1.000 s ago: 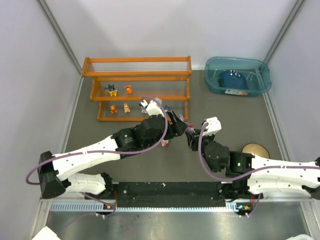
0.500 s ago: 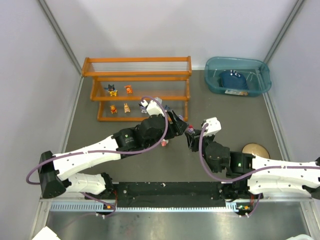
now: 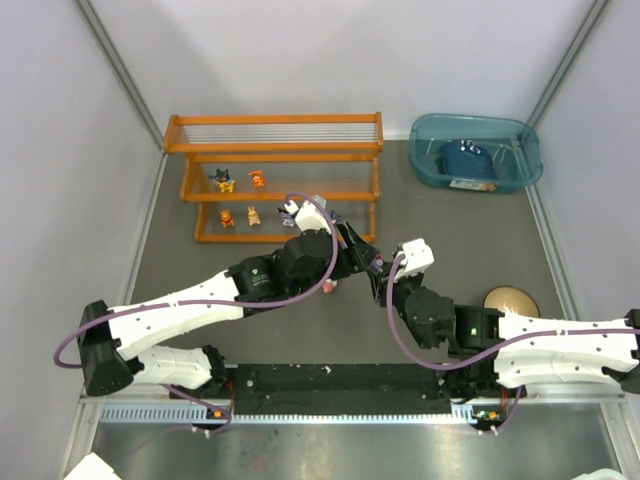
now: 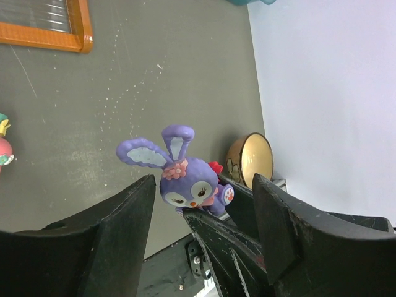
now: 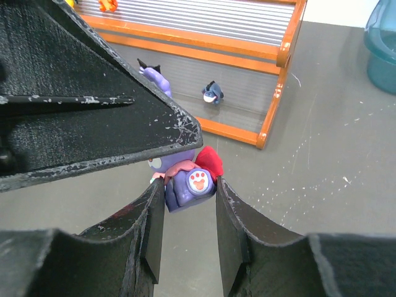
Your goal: Place and organize the plastic toys onto the shelf
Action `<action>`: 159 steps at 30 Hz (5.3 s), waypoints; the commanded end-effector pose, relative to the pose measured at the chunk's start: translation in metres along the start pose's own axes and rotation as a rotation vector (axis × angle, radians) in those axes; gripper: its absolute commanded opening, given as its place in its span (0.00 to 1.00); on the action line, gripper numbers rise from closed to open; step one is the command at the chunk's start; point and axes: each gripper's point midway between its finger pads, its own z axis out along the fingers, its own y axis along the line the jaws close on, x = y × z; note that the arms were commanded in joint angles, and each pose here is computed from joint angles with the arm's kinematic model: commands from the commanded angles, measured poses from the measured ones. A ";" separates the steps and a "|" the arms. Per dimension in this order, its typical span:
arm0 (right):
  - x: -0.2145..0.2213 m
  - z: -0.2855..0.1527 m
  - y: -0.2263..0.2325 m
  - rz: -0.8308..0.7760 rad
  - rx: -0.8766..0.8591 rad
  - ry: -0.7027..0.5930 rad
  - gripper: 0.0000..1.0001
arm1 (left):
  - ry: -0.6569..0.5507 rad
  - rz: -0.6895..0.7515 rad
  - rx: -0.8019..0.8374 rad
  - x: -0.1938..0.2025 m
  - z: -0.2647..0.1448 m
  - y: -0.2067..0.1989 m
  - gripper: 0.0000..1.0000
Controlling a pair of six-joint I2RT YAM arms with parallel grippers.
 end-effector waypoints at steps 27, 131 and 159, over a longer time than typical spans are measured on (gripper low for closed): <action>-0.030 -0.007 0.006 0.052 0.008 -0.078 0.00 | 0.007 -0.049 0.052 0.000 -0.001 -0.017 0.54; -0.030 -0.056 -0.081 0.220 0.075 -0.101 0.73 | -0.620 0.962 -0.156 -0.257 0.078 0.158 0.00; -0.026 -0.055 -0.080 0.205 0.072 -0.093 0.77 | -0.546 0.926 -0.156 -0.238 0.096 0.179 0.01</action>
